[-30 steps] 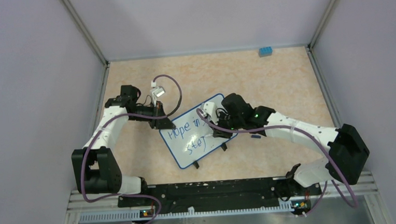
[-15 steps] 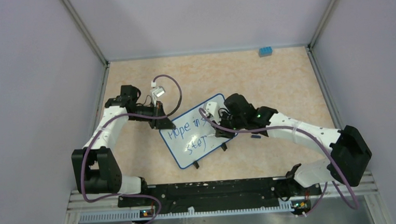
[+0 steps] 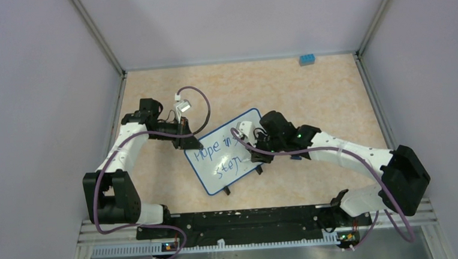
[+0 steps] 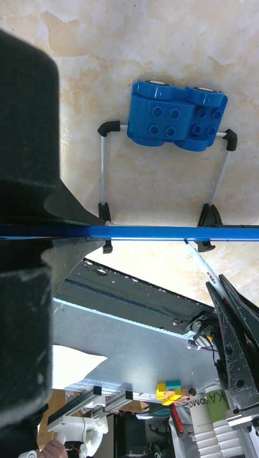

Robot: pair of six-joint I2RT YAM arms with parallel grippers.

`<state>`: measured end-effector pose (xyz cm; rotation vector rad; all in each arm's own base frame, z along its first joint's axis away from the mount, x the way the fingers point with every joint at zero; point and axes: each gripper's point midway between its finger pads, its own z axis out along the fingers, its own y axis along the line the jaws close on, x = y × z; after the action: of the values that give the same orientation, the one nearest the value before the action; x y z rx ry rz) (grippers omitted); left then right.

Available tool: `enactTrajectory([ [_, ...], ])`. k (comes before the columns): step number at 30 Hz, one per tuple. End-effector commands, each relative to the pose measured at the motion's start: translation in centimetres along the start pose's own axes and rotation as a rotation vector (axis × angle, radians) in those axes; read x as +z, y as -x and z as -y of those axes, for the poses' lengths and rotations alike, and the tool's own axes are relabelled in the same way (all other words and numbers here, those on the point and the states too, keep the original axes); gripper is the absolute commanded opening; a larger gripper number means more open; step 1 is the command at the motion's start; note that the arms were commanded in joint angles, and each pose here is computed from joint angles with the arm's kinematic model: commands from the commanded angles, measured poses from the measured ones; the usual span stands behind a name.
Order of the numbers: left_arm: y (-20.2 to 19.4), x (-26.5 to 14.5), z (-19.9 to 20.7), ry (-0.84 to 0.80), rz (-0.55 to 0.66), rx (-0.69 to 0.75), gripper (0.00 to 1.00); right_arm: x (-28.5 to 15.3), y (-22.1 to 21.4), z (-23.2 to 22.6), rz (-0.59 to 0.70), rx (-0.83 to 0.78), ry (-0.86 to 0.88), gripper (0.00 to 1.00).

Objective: Write a sentence on the whiteboard

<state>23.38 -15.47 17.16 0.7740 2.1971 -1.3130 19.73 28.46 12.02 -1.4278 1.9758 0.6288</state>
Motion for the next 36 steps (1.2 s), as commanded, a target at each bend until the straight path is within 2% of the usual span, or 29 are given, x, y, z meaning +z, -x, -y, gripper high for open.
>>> enactTrajectory([
  [1,-0.3,0.1,0.0,0.005,-0.002,0.019,0.0,0.1,1.7,0.6,0.056,-0.014,-0.005,0.0],
  [18,-0.3,0.1,0.0,0.005,-0.003,0.02,0.0,1.0,3.5,-0.6,0.075,-0.046,0.027,0.0],
  [29,-0.3,0.1,0.0,0.005,-0.002,0.02,0.0,-1.5,4.5,-1.6,0.14,-0.039,0.061,0.0],
  [36,-0.2,0.1,0.1,0.004,-0.001,0.022,0.0,-2.5,3.6,0.0,0.134,-0.01,0.006,0.0],
])
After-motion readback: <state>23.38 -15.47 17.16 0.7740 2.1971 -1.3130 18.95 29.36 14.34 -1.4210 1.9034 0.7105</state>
